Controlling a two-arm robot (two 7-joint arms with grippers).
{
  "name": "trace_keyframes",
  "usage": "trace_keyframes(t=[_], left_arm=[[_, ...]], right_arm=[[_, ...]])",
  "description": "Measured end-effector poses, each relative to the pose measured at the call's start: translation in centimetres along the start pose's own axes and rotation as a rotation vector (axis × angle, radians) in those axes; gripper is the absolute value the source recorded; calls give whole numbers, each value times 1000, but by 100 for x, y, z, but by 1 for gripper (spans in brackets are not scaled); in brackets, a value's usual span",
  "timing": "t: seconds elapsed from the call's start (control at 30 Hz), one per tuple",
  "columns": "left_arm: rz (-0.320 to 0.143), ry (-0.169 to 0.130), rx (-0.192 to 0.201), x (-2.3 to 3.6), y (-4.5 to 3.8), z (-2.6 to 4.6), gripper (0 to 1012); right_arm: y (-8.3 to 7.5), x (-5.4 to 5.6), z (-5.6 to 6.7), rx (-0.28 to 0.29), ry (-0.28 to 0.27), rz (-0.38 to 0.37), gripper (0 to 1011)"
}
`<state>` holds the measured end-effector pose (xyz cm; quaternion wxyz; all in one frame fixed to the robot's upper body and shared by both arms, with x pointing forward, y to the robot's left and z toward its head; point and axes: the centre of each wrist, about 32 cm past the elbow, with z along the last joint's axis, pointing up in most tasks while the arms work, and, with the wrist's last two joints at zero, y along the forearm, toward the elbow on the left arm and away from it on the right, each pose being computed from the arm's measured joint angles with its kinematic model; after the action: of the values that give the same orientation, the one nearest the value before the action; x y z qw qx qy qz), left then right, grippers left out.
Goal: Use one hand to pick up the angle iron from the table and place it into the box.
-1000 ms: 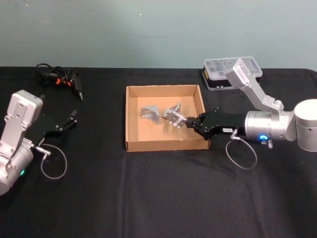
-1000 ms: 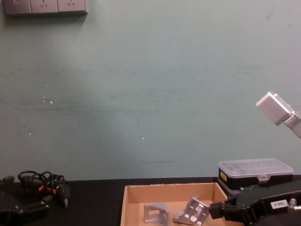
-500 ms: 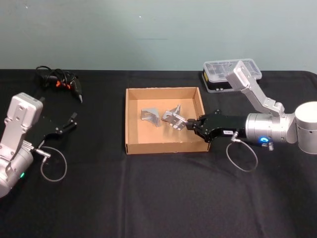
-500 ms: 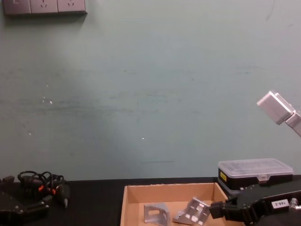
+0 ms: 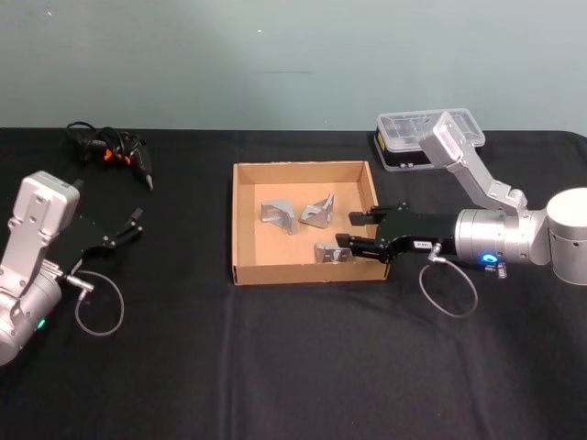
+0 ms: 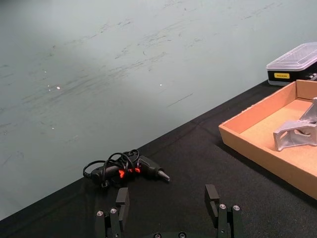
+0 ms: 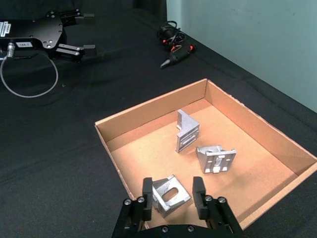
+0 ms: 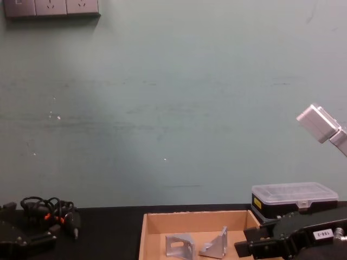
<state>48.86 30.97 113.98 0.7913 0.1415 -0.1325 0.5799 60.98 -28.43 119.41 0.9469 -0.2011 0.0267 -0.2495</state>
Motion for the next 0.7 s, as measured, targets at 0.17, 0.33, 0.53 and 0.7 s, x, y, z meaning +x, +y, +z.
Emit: trace_keyframes(t=[0.17, 0.33, 0.53, 0.7], left_arm=[[0, 0, 0, 0, 0, 0, 1000], [0, 0, 0, 0, 0, 0, 1000], [0, 0, 0, 0, 0, 0, 1000], [0, 0, 0, 0, 0, 0, 1000]], right_arm=[[-1, -1, -1, 0, 0, 0, 609], [-1, -1, -1, -1, 0, -1, 797], [-1, -1, -1, -1, 0, -1, 966], [-1, -1, -1, -1, 0, -1, 1003]])
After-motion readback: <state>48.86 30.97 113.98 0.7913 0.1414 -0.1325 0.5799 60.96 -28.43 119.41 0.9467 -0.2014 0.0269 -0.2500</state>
